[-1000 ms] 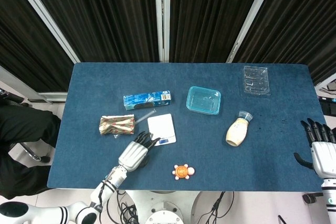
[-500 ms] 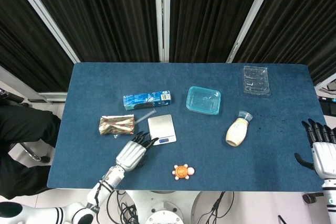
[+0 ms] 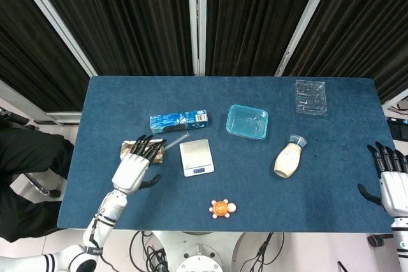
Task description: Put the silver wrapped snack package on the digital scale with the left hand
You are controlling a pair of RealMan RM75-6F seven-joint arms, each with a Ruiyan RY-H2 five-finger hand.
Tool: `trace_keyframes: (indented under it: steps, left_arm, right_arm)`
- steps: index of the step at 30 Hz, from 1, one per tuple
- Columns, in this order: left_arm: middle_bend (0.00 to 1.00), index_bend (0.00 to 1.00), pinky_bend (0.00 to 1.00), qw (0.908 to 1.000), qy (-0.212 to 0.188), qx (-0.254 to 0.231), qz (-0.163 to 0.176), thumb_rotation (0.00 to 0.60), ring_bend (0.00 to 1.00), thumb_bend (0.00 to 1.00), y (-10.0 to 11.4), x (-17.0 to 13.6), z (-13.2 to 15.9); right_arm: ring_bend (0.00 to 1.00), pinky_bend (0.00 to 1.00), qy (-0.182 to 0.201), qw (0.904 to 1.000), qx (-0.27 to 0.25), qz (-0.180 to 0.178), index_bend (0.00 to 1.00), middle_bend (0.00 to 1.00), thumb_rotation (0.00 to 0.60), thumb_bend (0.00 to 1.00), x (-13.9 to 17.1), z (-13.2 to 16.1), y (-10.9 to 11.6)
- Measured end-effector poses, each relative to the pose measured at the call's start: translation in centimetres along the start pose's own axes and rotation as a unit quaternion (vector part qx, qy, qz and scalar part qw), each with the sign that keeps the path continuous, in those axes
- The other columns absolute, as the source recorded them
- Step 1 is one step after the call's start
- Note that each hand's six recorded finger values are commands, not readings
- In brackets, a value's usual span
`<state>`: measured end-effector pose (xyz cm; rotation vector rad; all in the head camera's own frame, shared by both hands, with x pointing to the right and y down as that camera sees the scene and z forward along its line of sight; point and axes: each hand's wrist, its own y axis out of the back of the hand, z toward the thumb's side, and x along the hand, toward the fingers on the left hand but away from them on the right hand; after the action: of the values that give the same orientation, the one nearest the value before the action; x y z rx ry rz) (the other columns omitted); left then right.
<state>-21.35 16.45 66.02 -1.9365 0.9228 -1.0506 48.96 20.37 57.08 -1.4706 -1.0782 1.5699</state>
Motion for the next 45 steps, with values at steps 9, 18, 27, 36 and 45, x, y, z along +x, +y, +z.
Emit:
trace_keyframes:
  steps: [9, 18, 27, 36, 45]
  left_arm:
    - [0.12, 0.00, 0.00, 0.9971, 0.068, -0.014, -0.029, 0.600, 0.00, 0.16, -1.9, -0.7, -4.3]
    - [0.12, 0.00, 0.00, 0.9953, 0.090, -0.023, -0.026, 0.600, 0.00, 0.16, -2.4, 0.3, -5.7]
    - [0.19, 0.13, 0.00, 0.9933, 0.102, -0.021, -0.049, 0.600, 0.00, 0.17, -3.8, 1.9, -6.4]
    - [0.51, 0.44, 0.06, 0.9940, 0.104, 0.007, -0.035, 0.600, 0.14, 0.26, -4.4, 3.2, -6.4]
    - [0.60, 0.54, 0.15, 0.9948, 0.097, 0.025, -0.021, 0.600, 0.23, 0.31, -4.3, 3.7, -6.0]
  right_arm:
    - [0.00, 0.00, 0.016, 0.9994, 0.000, -0.032, 0.00, 0.00, 0.600, 0.16, -0.1, 1.2, 2.0]
    - [0.00, 0.00, 0.018, 0.9993, 0.005, -0.031, 0.00, 0.00, 0.600, 0.16, -0.3, 2.1, 2.0]
    - [0.00, 0.00, 0.017, 0.9992, 0.009, -0.035, 0.00, 0.00, 0.600, 0.16, 0.0, 2.6, 2.3]
    - [0.00, 0.00, 0.010, 0.9994, 0.008, -0.032, 0.00, 0.00, 0.600, 0.16, 0.3, 2.1, 2.4]
    - [0.00, 0.00, 0.003, 0.9995, 0.003, -0.030, 0.00, 0.00, 0.600, 0.16, 0.4, 1.3, 2.3]
